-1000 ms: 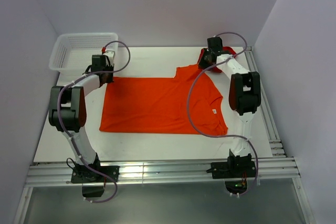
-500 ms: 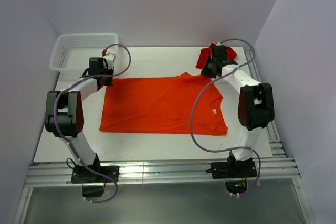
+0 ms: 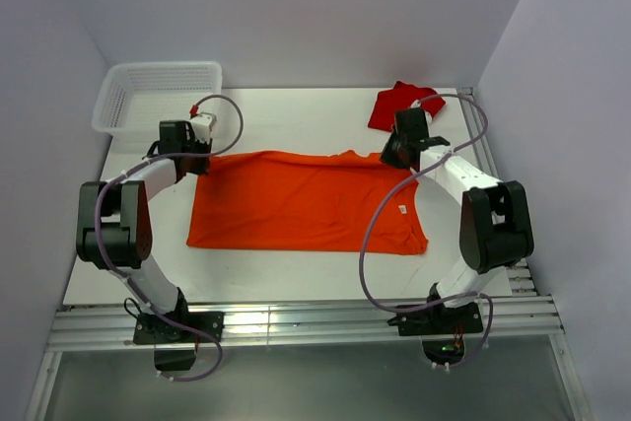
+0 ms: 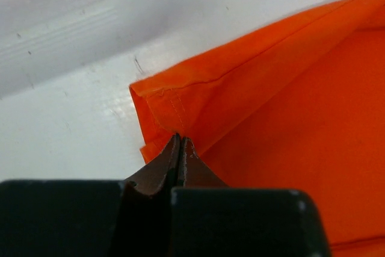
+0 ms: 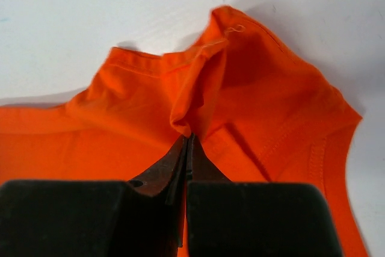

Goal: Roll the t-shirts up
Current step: Fold the tshirt

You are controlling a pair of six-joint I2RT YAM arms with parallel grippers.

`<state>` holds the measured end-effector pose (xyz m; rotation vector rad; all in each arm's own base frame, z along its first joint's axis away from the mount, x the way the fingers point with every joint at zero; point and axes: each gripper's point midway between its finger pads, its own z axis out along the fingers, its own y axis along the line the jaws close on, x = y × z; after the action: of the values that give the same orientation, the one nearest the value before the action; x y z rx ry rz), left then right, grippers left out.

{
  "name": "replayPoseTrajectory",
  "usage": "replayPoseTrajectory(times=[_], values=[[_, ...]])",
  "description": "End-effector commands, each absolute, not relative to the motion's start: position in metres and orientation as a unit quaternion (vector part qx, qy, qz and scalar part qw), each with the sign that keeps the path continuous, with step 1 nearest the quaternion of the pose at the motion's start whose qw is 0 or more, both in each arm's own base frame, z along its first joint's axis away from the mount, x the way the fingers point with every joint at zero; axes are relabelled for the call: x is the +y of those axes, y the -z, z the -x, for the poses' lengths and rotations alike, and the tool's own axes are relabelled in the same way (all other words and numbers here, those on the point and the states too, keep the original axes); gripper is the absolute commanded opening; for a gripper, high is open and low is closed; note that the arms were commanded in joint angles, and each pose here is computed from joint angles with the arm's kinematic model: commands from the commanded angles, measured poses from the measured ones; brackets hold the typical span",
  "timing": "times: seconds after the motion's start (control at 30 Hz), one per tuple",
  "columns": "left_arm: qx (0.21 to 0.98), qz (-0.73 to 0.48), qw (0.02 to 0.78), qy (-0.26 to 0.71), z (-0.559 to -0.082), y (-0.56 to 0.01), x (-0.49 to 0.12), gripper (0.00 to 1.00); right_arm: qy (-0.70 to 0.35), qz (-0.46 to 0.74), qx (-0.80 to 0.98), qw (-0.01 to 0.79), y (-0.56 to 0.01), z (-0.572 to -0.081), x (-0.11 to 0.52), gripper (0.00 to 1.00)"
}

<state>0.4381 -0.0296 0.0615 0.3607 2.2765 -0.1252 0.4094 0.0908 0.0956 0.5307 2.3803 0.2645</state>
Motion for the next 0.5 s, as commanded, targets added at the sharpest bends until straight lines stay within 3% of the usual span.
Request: replayPoseTrajectory(times=[0.0,0.13,0.3,0.47], values=[[0.884,-0.169,0.43,0.063,-0.434,-0.078,-0.036,0.0,-0.099,-0.226,0.898,0.364,-0.106,-0.403,0.084,0.0],[0.89,-0.16,0.423,0.056,-0.426,-0.071,-0.023,0.02,-0.091,-0.236,0.899,0.357,-0.093,-0.389,0.079,0.0],[0.885,-0.156,0.435,0.052,-0.424,-0.073,-0.017,0.14,-0.082,-0.243,0.897,0.359,-0.086,-0.381,0.073,0.0],[0.882,-0.144,0.444,0.06,-0.429,-0.087,-0.015,0.36,-0.082,-0.244,0.9,0.352,-0.077,-0.381,0.074,0.0]])
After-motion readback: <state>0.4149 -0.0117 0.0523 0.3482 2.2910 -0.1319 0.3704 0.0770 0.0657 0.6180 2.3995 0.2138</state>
